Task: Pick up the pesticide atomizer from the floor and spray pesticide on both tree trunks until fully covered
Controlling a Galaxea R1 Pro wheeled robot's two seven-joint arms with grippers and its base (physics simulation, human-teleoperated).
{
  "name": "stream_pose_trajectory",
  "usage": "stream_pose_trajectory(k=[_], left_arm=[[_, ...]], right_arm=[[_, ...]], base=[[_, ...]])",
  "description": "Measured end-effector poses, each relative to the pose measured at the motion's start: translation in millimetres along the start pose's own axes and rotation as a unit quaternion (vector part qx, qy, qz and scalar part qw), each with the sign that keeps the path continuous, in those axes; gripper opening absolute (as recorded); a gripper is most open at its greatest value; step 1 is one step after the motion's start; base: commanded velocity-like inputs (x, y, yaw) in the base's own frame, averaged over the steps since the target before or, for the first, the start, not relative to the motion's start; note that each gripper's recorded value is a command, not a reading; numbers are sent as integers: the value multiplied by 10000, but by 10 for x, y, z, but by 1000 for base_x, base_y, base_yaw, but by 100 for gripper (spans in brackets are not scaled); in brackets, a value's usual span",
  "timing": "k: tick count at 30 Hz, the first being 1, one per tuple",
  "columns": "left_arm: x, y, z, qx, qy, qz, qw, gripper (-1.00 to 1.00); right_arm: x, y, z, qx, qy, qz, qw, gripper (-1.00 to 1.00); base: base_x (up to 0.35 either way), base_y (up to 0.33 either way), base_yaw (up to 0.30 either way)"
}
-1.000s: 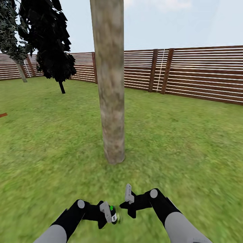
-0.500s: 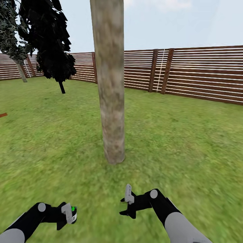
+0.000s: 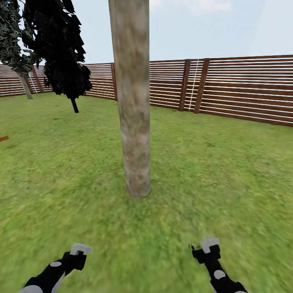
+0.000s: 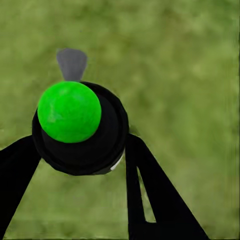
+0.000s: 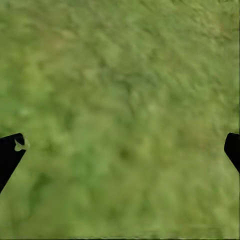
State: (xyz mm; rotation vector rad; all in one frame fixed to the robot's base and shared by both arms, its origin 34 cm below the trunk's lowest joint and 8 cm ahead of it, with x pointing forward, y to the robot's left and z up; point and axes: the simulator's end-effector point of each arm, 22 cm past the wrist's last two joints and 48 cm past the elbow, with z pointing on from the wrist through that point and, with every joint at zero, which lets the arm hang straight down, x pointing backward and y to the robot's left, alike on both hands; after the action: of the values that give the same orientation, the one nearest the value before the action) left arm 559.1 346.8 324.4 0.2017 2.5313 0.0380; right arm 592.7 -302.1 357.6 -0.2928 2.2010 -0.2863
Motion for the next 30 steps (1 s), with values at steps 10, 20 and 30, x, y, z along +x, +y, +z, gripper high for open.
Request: stream_pose_trajectory(k=[10,20,30], left_arm=[[350,-180,-13,89,930,-290,9952,-100],[-38,-12,-8,-82,637,-267,9976,-100],[-352,-184,3,-9,437,-304,9986,-100]], right_arm=[[509,-460,-323,1030,-12,768,9917,100],[735,-312,-422,925,188,834,9920,100],[752,-315,-432,951,206,858,9915,100]], base=[[0,0,0],[105,-109,0],[176,-226,-218]])
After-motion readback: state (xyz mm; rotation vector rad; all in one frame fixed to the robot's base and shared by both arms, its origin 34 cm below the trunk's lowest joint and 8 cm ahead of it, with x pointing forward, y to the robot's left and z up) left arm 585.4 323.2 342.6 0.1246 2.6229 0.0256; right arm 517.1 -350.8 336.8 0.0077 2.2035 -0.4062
